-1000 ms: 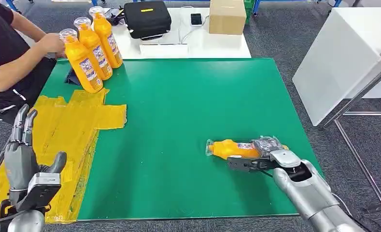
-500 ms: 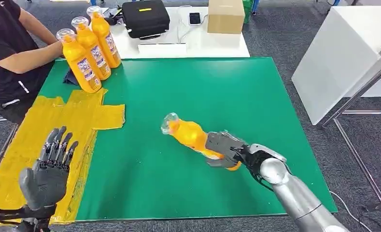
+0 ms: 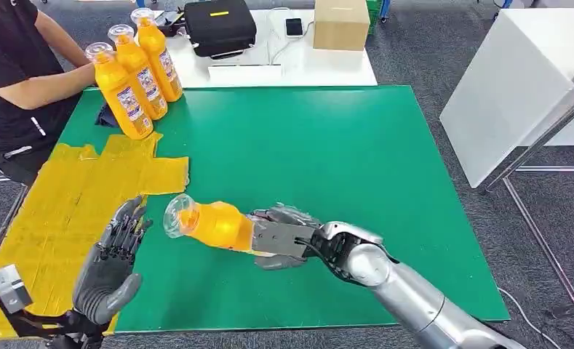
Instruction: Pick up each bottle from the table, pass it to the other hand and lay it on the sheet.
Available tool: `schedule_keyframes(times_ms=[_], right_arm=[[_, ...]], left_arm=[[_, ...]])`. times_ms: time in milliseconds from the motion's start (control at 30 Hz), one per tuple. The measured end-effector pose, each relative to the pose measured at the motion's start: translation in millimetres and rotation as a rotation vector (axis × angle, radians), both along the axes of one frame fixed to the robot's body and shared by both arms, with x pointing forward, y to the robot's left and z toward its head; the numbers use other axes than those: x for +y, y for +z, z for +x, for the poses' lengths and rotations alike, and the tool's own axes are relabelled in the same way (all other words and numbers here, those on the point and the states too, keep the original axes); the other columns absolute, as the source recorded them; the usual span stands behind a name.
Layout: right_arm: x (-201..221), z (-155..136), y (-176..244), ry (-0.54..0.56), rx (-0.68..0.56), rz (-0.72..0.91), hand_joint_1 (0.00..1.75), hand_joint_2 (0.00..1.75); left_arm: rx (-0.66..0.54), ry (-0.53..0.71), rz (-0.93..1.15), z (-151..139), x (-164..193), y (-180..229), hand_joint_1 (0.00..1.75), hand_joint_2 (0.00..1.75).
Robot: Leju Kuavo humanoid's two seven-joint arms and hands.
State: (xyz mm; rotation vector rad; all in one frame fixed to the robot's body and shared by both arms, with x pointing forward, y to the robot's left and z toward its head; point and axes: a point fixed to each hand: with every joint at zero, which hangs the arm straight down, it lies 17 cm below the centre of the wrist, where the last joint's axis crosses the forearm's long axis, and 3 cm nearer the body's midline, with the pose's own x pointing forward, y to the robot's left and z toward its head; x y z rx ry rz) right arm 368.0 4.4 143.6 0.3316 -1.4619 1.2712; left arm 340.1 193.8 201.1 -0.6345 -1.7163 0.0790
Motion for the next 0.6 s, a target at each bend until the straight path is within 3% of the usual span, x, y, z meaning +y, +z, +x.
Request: schedule_keyframes(times_ms=[600], right_arm=[[44.5,-26.8,31.8,0.102,0.051,0.135,1.75,1.75]], left_arm=[[-0.043,-0.096,-0.036,-6.4,-42.5,17.4,0.00,1.75]])
